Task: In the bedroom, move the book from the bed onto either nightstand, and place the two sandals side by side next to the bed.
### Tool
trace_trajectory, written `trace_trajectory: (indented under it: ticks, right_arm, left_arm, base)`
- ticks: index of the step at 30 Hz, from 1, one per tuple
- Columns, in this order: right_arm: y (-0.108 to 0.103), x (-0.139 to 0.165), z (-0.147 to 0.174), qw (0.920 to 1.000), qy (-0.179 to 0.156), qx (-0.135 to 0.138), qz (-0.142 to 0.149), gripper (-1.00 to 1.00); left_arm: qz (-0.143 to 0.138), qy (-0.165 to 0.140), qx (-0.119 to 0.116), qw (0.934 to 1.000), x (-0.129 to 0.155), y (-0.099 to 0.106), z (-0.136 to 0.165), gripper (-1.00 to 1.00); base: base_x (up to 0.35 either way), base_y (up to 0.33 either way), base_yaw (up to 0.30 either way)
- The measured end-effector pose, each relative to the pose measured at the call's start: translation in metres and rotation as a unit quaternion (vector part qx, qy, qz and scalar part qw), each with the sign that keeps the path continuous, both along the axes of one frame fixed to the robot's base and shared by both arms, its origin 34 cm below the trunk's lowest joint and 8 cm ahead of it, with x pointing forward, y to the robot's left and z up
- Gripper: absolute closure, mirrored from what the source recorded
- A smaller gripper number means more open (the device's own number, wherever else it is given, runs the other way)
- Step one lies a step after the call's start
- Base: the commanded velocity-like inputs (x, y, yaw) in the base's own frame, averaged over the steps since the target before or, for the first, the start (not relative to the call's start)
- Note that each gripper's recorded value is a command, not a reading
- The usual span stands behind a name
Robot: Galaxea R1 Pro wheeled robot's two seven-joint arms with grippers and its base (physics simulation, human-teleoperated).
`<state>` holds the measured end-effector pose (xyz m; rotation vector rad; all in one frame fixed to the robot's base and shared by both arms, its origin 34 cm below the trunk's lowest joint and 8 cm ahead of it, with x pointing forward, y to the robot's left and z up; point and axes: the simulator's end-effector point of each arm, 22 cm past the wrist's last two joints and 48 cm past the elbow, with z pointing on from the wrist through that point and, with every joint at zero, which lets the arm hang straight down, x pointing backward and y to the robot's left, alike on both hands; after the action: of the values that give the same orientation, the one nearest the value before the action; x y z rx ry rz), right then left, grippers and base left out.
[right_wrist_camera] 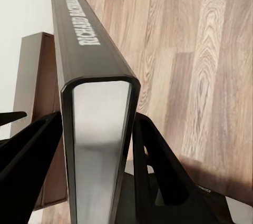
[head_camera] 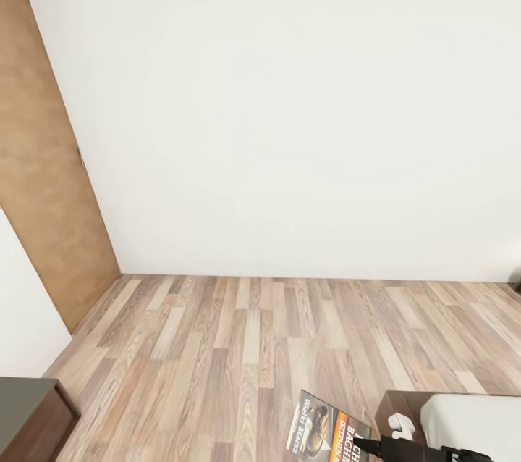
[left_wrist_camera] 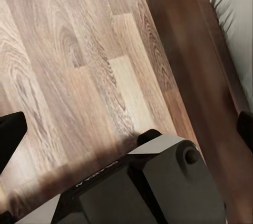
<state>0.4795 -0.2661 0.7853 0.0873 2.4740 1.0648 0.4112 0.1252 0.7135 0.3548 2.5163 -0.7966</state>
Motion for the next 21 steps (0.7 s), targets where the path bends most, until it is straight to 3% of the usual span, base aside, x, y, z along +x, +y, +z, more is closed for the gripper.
trace_trajectory:
  ticks: [11, 21]
  right_arm:
    - [0.0001, -0.0004, -0.0002, 1.0000, 0.000, 0.000, 0.001, 1.00]
    - [0.0002, -0.0006, -0.0003, 1.0000, 0.001, 0.000, 0.001, 1.00]
  left_arm:
    - [0.000, 0.000, 0.000, 1.0000, -0.0002, 0.0001, -0.0002, -1.00]
    - [0.000, 0.000, 0.000, 1.0000, -0.0003, 0.0001, -0.0002, -1.00]
  base:
    - [0.323, 0.000, -0.003]
    - [0.323, 0.000, -0.107]
